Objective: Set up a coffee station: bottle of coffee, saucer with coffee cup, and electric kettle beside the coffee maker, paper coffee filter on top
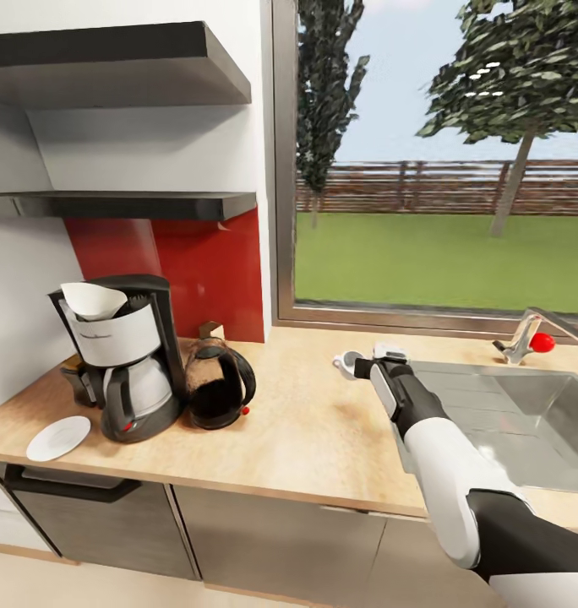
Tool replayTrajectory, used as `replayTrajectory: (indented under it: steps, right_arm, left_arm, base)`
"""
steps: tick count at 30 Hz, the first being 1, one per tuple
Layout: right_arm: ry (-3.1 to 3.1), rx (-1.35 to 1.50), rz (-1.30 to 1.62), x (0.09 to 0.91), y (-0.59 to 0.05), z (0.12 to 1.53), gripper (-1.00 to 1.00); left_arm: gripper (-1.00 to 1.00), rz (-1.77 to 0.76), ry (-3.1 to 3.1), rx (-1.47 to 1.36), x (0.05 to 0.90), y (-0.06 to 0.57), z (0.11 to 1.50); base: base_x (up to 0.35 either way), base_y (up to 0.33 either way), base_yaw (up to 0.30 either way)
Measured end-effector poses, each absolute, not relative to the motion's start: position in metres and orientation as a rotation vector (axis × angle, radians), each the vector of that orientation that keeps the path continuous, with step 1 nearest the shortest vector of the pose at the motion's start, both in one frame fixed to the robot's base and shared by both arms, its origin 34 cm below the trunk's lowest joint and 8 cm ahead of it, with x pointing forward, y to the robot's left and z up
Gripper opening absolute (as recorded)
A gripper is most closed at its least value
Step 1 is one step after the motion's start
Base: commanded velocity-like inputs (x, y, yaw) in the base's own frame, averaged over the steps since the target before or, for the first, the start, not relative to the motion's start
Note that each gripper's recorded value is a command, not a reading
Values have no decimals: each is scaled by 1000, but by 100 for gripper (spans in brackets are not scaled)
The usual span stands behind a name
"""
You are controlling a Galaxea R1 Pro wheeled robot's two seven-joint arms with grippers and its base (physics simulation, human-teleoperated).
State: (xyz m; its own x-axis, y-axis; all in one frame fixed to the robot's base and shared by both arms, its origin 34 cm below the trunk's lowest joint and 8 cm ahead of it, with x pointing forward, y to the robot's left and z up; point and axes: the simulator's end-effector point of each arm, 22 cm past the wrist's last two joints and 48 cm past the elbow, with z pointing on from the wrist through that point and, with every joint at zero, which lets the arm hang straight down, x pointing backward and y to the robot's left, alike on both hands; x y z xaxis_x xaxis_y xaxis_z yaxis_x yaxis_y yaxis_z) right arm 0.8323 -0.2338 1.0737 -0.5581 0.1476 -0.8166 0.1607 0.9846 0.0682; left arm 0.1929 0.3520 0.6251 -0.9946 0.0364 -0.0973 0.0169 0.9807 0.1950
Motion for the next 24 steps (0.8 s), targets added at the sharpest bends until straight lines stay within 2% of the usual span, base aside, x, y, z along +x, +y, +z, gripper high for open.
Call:
replayTrajectory:
  steps: [6,19,24]
  right_arm:
    - [2172,196,-25,832,-232,1073,-100]
    - [2169,-33,0,835,-203,1075,-100]
    - [2236,-42,-1,826,-203,1065,-100]
  left_arm:
    - [100,288,3026,41,194,347,625]
    - [100,289,3025,43,194,348,625]
    - [100,288,3025,43,194,348,625]
  base:
    - [-284,197,0]
    - [-277,220,0]
    - [-123,102,0]
